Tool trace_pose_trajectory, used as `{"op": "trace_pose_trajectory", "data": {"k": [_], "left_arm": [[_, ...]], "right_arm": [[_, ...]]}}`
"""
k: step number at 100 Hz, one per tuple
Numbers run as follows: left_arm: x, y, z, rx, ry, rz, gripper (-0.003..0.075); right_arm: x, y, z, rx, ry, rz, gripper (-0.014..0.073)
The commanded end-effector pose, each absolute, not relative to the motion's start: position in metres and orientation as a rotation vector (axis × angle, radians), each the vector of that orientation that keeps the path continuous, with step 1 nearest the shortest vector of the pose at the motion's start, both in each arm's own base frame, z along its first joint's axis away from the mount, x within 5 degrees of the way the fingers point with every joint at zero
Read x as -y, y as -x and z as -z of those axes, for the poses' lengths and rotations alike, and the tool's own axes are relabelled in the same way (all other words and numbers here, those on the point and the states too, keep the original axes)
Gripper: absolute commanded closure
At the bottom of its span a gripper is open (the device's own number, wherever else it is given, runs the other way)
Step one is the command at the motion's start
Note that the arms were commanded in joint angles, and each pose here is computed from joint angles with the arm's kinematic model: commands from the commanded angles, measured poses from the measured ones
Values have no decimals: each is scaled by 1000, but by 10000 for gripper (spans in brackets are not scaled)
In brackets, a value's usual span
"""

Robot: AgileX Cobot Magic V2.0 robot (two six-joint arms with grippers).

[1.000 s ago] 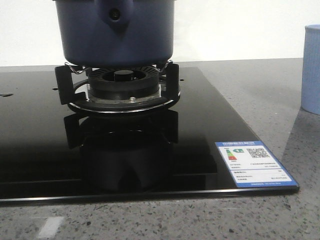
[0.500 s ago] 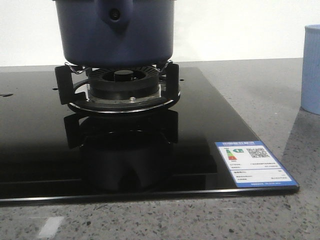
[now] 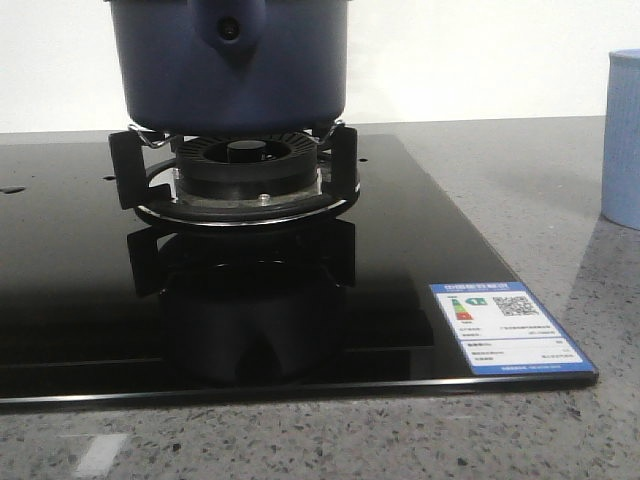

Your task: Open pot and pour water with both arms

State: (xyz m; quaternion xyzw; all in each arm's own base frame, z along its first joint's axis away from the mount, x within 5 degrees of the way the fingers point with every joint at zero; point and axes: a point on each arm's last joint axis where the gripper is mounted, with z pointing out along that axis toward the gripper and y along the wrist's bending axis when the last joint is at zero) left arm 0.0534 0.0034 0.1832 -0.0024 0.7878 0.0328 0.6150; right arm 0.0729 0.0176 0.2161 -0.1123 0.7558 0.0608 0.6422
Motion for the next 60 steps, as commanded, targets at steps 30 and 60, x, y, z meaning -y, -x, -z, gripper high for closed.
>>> {"op": "trace_pose_trajectory", "data": {"k": [30, 60], "left_arm": [[-3, -54, -175, -1784, 14, -68, 739], [-3, -54, -176, -1779, 15, -67, 739]], "right_arm": [[-7, -53, -183, -1745, 173, -70, 669], [-4, -53, -180, -1778, 165, -30, 669]]}}
